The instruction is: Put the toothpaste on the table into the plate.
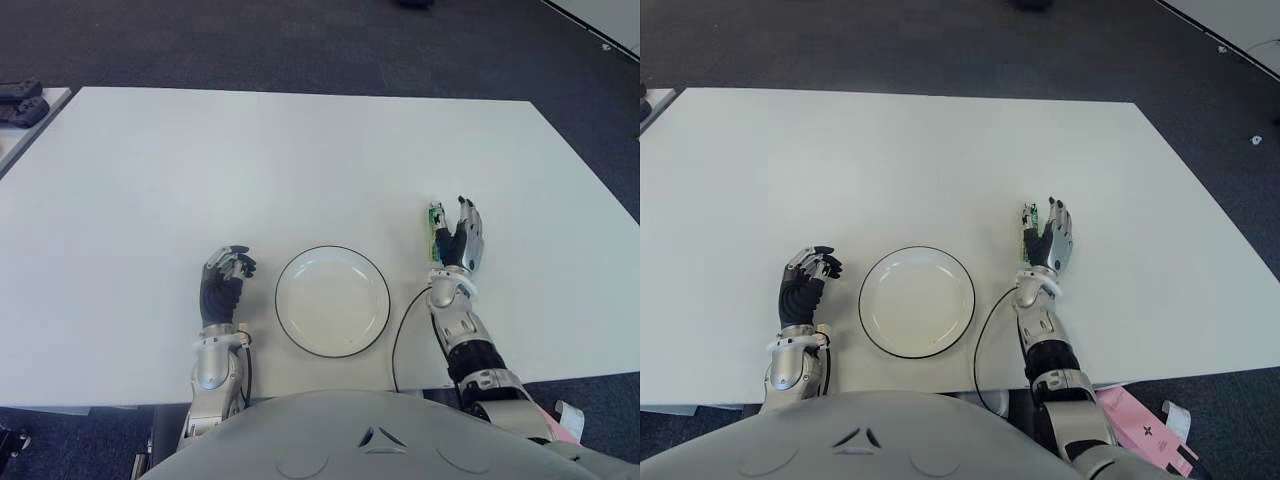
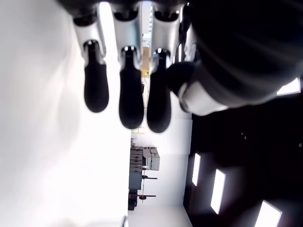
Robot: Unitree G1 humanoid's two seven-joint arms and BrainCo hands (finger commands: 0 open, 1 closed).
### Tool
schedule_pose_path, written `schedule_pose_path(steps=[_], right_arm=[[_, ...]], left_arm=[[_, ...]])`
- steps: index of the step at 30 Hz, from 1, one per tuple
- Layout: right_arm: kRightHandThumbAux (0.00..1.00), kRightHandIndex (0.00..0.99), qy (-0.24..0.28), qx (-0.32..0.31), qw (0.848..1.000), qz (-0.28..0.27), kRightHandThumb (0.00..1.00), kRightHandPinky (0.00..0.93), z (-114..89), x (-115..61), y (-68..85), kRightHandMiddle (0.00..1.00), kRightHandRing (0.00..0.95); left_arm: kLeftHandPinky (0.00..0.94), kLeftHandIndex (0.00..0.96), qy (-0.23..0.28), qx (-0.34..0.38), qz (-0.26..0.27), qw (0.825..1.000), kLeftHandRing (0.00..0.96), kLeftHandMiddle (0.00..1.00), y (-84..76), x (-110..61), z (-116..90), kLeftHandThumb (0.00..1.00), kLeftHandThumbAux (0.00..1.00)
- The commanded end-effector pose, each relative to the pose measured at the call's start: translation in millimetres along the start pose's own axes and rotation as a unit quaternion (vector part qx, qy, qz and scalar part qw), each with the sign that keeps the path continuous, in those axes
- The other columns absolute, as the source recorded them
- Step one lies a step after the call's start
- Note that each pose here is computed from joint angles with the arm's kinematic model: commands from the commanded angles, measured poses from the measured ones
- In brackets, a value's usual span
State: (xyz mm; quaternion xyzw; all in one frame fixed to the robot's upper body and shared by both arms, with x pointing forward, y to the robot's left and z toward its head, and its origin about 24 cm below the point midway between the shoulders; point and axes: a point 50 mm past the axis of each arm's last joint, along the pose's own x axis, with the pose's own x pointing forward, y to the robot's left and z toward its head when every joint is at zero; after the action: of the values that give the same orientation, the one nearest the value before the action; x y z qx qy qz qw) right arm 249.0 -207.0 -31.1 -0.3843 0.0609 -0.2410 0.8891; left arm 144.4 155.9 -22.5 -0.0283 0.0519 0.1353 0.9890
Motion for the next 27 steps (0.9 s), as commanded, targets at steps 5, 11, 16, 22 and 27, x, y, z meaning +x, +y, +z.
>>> schedule_pose_path(steps=[5, 11, 16, 22, 27], right_arm=[[0.07, 0.0, 0.112, 0.017, 0.993, 0.044, 0.541, 0.0, -29.5, -53.5, 36.2, 0.0, 0.0], [0.056, 0.0, 0.117, 0.016, 0.992, 0.045, 0.548, 0.0, -29.0, -52.9, 37.3, 0.0, 0.0], [0.078, 0.0, 0.122, 0.02, 0.991, 0.054, 0.557, 0.0, -28.1, -52.6, 38.5, 0.0, 0.0], [0.077, 0.0, 0.127, 0.019, 0.99, 0.059, 0.56, 0.0, -27.5, -52.3, 39.5, 0.0, 0.0], [0.078, 0.0, 0.135, 0.012, 0.989, 0.062, 0.555, 0.0, -26.0, -52.7, 41.3, 0.0, 0.0]], left_arm=[[0.542, 0.429, 0.052, -0.004, 0.007, 0.999, 0.564, 0.566, 0.4, -6.8, -13.3, 0.701, 0.718], [0.559, 0.429, 0.054, -0.004, 0.011, 0.998, 0.571, 0.57, 0.3, -6.0, -12.9, 0.702, 0.718], [0.549, 0.43, 0.057, -0.001, 0.017, 0.998, 0.57, 0.569, 0.2, -5.1, -12.5, 0.703, 0.718], [0.538, 0.43, 0.06, 0.003, 0.023, 0.998, 0.56, 0.563, -0.3, -4.9, -12.1, 0.704, 0.718], [0.535, 0.43, 0.058, 0.004, 0.024, 0.998, 0.554, 0.56, -0.5, -5.0, -12.0, 0.704, 0.718]])
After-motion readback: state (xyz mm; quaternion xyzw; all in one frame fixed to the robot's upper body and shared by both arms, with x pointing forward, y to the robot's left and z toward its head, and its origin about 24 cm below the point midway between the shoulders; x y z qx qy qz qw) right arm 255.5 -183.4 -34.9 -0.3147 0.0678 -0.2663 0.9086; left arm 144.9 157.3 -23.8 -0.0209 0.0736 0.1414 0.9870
